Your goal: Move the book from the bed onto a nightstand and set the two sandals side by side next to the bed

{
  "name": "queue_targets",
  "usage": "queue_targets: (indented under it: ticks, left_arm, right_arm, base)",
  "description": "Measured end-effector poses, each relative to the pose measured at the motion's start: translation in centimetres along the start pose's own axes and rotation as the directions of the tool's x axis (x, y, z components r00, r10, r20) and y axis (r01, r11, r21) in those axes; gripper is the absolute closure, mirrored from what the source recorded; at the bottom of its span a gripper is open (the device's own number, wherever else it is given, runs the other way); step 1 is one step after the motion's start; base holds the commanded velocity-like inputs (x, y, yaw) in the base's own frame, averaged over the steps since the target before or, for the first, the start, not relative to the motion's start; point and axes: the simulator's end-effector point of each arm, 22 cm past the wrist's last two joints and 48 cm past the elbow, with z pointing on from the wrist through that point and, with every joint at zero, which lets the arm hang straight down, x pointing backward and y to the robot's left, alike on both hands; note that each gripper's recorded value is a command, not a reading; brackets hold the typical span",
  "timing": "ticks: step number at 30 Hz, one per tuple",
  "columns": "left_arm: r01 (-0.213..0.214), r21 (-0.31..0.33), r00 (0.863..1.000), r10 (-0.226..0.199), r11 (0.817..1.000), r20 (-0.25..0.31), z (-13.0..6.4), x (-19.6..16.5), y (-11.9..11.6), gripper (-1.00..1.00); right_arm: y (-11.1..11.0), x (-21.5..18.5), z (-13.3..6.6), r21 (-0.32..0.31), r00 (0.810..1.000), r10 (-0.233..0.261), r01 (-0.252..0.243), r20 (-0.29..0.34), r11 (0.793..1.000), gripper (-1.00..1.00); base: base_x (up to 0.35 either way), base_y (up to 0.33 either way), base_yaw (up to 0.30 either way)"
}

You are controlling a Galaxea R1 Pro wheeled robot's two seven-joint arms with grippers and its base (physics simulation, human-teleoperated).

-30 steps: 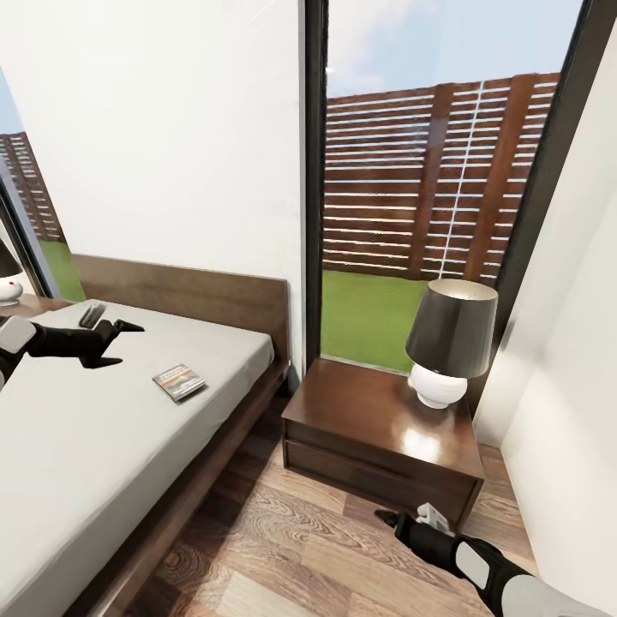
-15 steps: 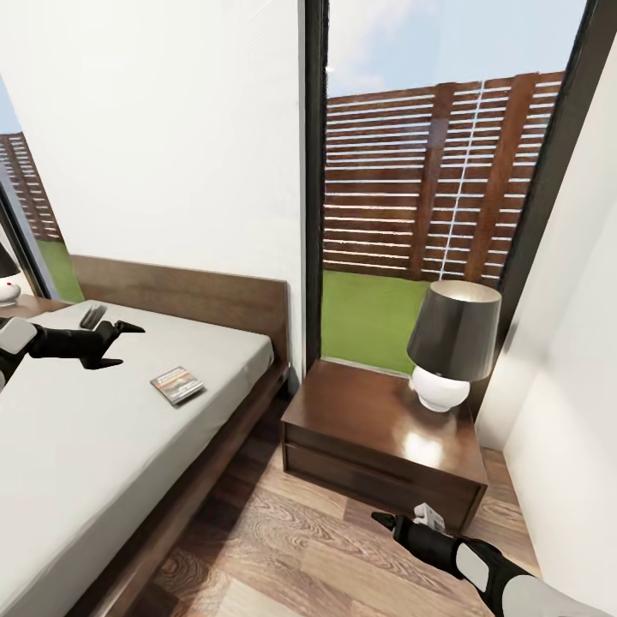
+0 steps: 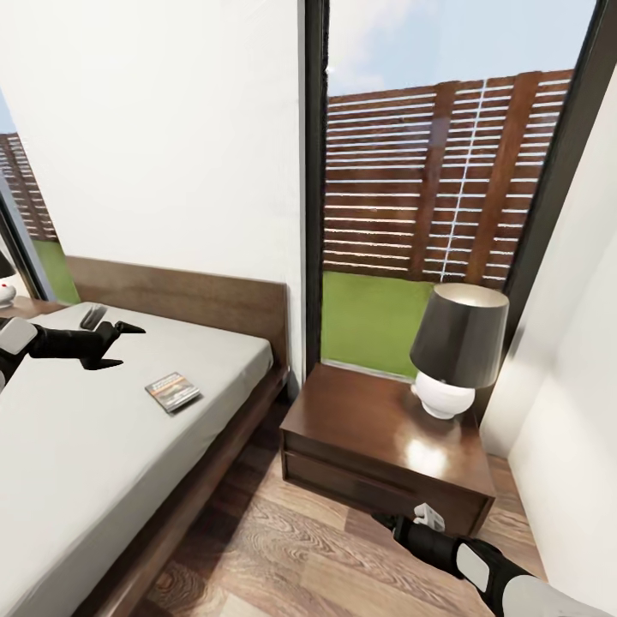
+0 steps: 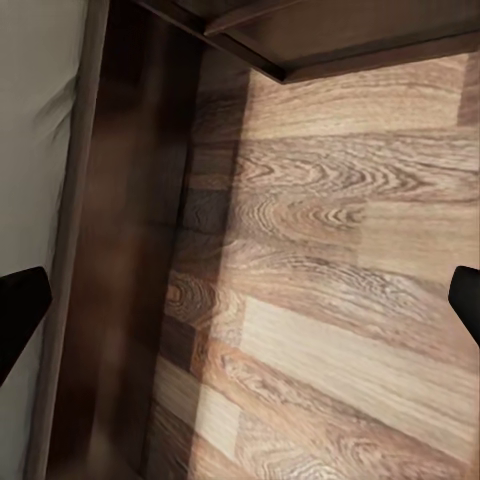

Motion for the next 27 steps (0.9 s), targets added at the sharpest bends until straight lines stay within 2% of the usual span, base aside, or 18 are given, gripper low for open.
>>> queue_targets:
  ticks: [11, 19, 27]
  left_arm:
    - [0.000, 0.000, 1.000, 0.000, 1.000, 0.000, 0.00, 0.00, 0.03, -1.00]
    - [0.000, -0.001, 1.000, 0.000, 1.000, 0.000, 0.00, -0.01, 0.04, -1.00]
    - [0.001, -0.005, 1.000, -0.001, 1.000, 0.000, -0.04, -0.01, 0.21, -1.00]
  right_arm:
    - [0.00, -0.03, -0.01, 0.000, 1.000, -0.002, 0.002, 0.000, 1.000, -1.00]
    - [0.00, -0.04, 0.00, 0.000, 1.000, -0.002, 0.002, 0.000, 1.000, -1.00]
    - [0.01, -0.03, 0.01, 0.000, 1.000, -0.002, 0.002, 0.000, 1.000, -1.00]
  base:
    - [0.090, 0.000, -0.008]
    - [0.063, 0.023, -0.106]
    - [0.014, 0.118, -0.124]
